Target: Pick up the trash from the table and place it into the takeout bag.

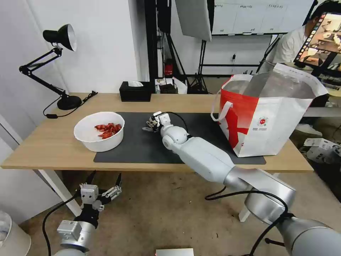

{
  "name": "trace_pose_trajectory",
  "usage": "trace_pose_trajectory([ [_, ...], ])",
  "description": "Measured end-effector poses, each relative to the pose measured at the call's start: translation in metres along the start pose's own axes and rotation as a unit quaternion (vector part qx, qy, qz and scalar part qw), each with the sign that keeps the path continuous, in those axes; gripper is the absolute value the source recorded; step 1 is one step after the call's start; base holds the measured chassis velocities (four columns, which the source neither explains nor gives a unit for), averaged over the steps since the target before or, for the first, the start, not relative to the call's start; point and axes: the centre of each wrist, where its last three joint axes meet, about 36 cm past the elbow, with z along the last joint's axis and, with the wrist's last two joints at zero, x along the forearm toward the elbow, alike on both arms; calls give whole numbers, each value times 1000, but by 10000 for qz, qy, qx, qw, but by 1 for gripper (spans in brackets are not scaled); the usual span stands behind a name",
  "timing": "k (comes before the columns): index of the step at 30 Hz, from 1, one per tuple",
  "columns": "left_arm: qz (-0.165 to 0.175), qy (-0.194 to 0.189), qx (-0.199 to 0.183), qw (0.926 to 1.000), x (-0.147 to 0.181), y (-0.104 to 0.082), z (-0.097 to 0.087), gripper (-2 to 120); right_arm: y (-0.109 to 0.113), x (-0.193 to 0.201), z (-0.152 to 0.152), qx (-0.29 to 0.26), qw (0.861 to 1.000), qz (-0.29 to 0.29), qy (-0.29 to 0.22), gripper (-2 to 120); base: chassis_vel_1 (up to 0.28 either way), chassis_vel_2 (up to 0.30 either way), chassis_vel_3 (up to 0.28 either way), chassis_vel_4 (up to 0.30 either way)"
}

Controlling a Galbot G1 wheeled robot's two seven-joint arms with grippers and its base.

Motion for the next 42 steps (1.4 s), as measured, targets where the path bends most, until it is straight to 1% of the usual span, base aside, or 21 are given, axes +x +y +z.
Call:
trace_pose_trajectory([
  [5,5,4,-7,10000,0,0,0,100,-13,20,-5,-53,9997,33,-251,11,0,0,0,0],
  [7,17,-17,-5,10000,1,-2,-2,100,-24,41,-16,-89,9987,18,-503,6,0,0,0,0],
  [11,36,-25,-18,10000,3,-6,-3,100,-42,88,-40,14,9940,-14,-1097,6,0,0,0,0],
  [12,36,-25,-18,10000,3,-6,-3,100,-42,88,-40,14,9940,-14,-1097,6,0,0,0,0],
  [15,60,-11,-16,10000,5,-8,-3,100,-71,130,-59,362,9847,185,-1695,6,0,0,0,0],
  [16,60,-11,-16,10000,5,-8,-3,100,-71,130,-59,362,9847,185,-1695,6,0,0,0,0],
  [18,79,-2,-14,10000,5,-10,-3,100,-102,153,-70,848,9723,609,-2092,6,0,0,0,0],
  [19,79,-2,-14,10000,5,-10,-3,100,-102,153,-70,848,9723,609,-2092,6,0,0,0,0],
  [20,89,1,-12,10000,5,-11,-2,100,-125,167,-76,1148,9624,930,-2281,6,0,0,0,0],
  [22,105,2,-16,9999,5,-13,-2,100,-156,190,-86,1318,9519,1420,-2373,6,0,0,0,0],
  [23,105,2,-16,9999,5,-13,-2,100,-156,190,-86,1318,9519,1420,-2373,6,0,0,0,0],
  [26,138,9,-14,9999,5,-14,-3,100,-194,220,-93,1278,9423,2176,-2199,6,0,0,0,0],
  [27,138,9,-14,9999,5,-14,-3,100,-194,220,-93,1278,9423,2176,-2199,6,0,0,0,0],
  [29,162,7,-16,9999,5,-15,-3,100,-212,233,-93,1188,9401,2476,-2021,6,0,0,0,0],
  [30,184,-6,-11,9998,4,-17,-4,100,-222,241,-94,1069,9404,2631,-1868,6,0,0,0,0],
  [32,195,-16,-9,9998,4,-18,-4,100,-228,246,-94,981,9418,2691,-1759,6,0,0,0,0],
  [34,236,-31,-10,9997,3,-20,-6,100,-241,258,-93,647,9487,2771,-1376,6,0,0,0,0],
  [35,236,-31,-10,9997,3,-20,-6,100,-241,258,-93,647,9487,2771,-1376,6,0,0,0,0],
  [38,273,-51,-25,9996,3,-23,-7,100,-245,269,-91,217,9594,2668,-884,6,0,0,0,0],
  [41,283,-68,-41,9996,4,-24,-9,100,-245,275,-93,33,9615,2677,-625,5,0,0,0,0],
  [42,296,-71,-64,9995,5,-24,-11,100,-245,278,-94,-68,9616,2697,-513,11,0,0,0,0],
])
